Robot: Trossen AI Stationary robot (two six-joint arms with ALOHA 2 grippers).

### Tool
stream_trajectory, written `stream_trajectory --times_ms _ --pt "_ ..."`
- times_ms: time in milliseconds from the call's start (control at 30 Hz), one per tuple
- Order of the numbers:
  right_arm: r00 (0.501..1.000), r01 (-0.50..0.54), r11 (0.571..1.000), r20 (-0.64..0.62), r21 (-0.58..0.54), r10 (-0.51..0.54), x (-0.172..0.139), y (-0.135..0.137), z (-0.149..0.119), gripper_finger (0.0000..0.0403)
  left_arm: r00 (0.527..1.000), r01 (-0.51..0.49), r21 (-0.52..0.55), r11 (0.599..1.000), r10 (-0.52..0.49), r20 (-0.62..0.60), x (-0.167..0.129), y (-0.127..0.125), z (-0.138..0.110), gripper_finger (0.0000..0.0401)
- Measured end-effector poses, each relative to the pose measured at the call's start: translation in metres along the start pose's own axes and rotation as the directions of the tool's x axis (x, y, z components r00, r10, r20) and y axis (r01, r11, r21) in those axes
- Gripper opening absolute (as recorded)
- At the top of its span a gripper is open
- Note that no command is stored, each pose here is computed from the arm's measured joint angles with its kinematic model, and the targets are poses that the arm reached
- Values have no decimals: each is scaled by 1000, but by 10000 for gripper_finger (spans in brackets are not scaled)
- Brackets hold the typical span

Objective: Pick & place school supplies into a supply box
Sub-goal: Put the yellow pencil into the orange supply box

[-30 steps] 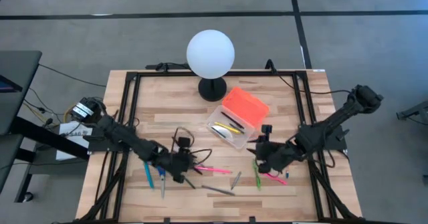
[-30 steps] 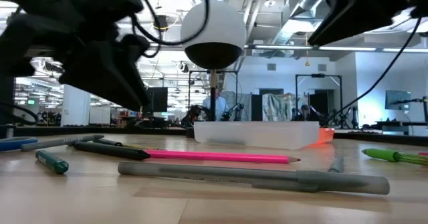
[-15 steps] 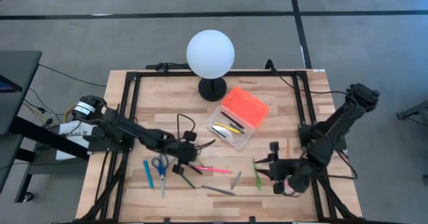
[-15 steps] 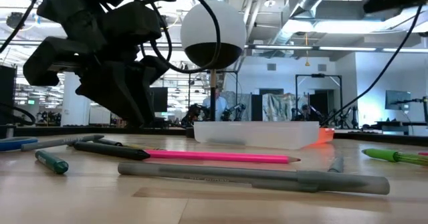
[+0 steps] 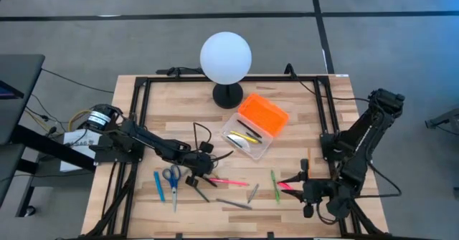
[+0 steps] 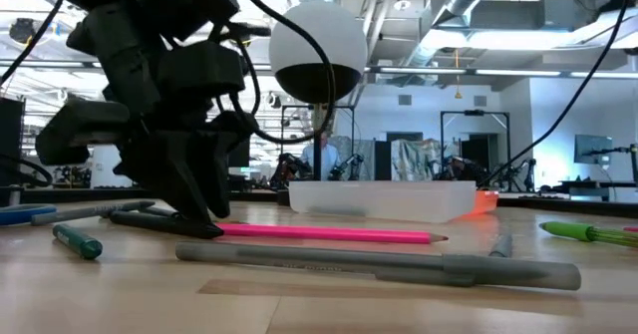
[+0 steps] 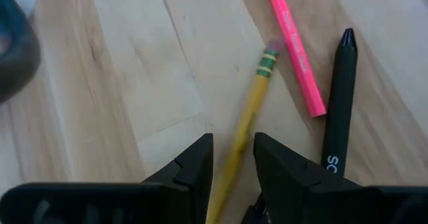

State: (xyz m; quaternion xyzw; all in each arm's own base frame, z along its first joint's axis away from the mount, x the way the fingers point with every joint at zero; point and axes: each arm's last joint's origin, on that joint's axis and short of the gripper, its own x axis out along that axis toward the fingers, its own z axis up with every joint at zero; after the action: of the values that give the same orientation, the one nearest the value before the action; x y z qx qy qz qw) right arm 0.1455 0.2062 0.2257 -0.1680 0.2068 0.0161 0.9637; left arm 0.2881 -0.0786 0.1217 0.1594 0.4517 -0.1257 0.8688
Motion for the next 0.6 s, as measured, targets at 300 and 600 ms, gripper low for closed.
stream_trajectory --times_ms 300,600 --pt "1000 22 1000 -5 15 -21 5 -4 1 124 998 -58 -9 998 58 -33 5 5 -3 106" --pt "998 49 999 -44 -12 -50 23 7 -8 124 986 -113 -150 982 92 -139 6 37 -19 106"
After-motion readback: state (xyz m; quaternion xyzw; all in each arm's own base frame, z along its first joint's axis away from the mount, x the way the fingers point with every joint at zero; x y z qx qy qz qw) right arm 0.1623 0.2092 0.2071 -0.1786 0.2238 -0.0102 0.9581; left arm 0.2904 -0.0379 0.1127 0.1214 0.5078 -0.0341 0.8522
